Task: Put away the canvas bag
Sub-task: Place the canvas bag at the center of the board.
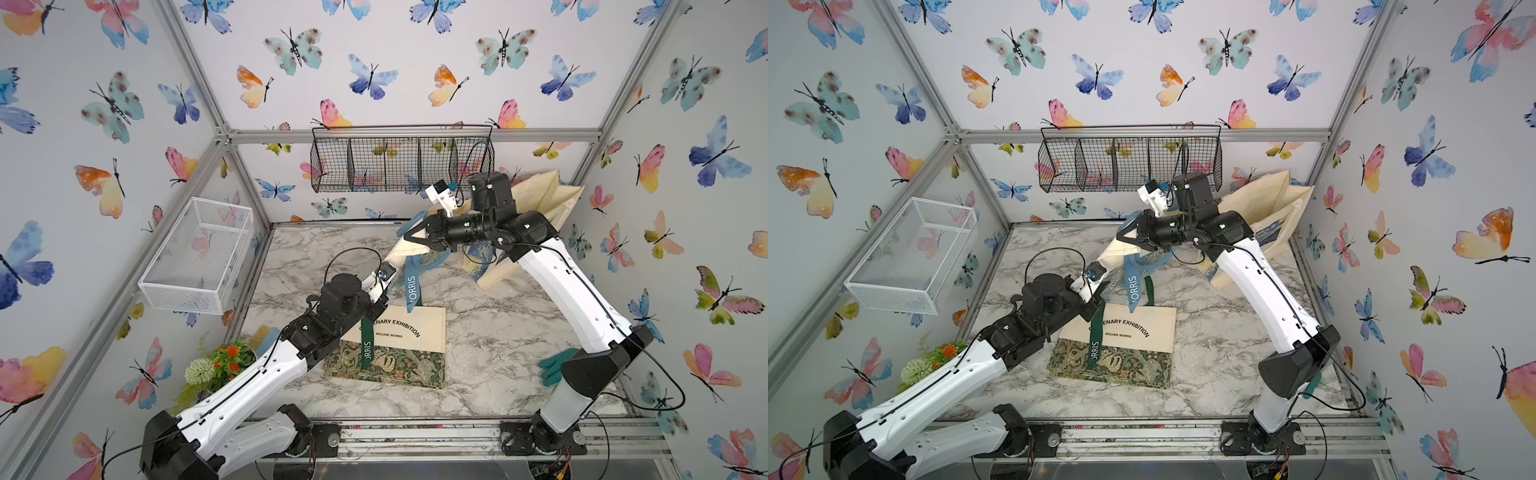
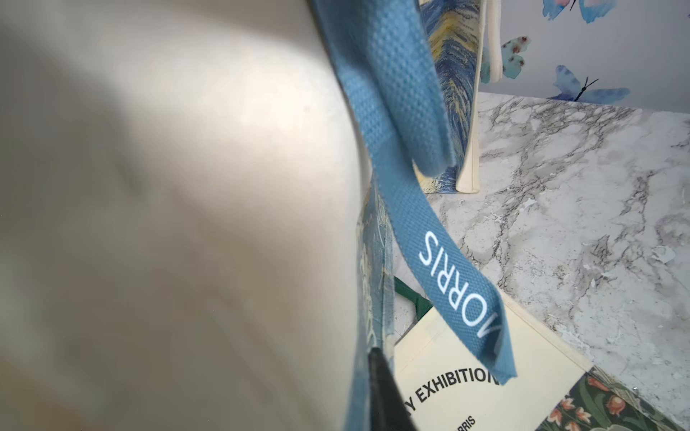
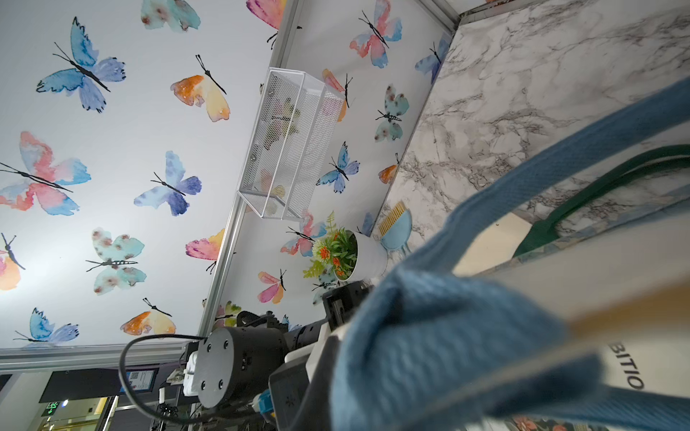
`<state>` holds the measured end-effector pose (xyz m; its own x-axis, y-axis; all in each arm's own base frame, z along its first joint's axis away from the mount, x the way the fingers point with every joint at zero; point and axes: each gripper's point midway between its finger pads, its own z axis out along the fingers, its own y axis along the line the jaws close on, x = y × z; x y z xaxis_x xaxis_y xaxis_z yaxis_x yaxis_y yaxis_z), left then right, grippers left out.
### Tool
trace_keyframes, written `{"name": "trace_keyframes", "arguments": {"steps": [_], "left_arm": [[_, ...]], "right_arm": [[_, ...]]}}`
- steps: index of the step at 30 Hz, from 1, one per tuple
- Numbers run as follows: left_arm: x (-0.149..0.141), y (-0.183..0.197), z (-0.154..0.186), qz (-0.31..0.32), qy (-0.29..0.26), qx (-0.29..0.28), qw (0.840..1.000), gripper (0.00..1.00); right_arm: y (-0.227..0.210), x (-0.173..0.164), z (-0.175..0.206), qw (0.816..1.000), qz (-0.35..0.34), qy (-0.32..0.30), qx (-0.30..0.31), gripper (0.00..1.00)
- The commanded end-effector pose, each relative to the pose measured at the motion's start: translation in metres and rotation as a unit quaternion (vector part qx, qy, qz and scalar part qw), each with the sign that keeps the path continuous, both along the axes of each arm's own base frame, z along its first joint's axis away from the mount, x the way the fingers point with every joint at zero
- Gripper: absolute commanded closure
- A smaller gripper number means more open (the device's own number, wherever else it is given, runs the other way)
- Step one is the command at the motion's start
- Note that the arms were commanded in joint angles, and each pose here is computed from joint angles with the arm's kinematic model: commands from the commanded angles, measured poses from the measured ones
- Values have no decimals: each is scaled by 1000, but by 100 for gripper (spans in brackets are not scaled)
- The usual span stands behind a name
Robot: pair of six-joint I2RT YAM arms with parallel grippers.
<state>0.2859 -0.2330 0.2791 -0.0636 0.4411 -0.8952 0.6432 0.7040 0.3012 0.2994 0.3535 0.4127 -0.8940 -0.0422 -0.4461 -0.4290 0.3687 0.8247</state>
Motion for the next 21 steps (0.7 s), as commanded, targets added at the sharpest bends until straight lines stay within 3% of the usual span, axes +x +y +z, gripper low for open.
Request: {"name": "trace_keyframes", "arguments": {"steps": [1, 5, 12, 21], "left_arm": [[-17, -1, -21, -24, 47, 3, 999, 100], [-38, -13, -13, -85, 83, -37, 992, 100], [-92, -36, 45, -271, 158, -174, 933, 100], [-115, -33, 92, -353, 196, -260, 877, 100]], "right_arm": [[1, 7, 34, 998, -1, -58, 38, 98], [2, 15, 26, 998, -13, -53, 26, 98], [15, 34, -43, 998, -13, 42, -35, 98], [32, 40, -158, 982, 4, 174, -71, 98]]}}
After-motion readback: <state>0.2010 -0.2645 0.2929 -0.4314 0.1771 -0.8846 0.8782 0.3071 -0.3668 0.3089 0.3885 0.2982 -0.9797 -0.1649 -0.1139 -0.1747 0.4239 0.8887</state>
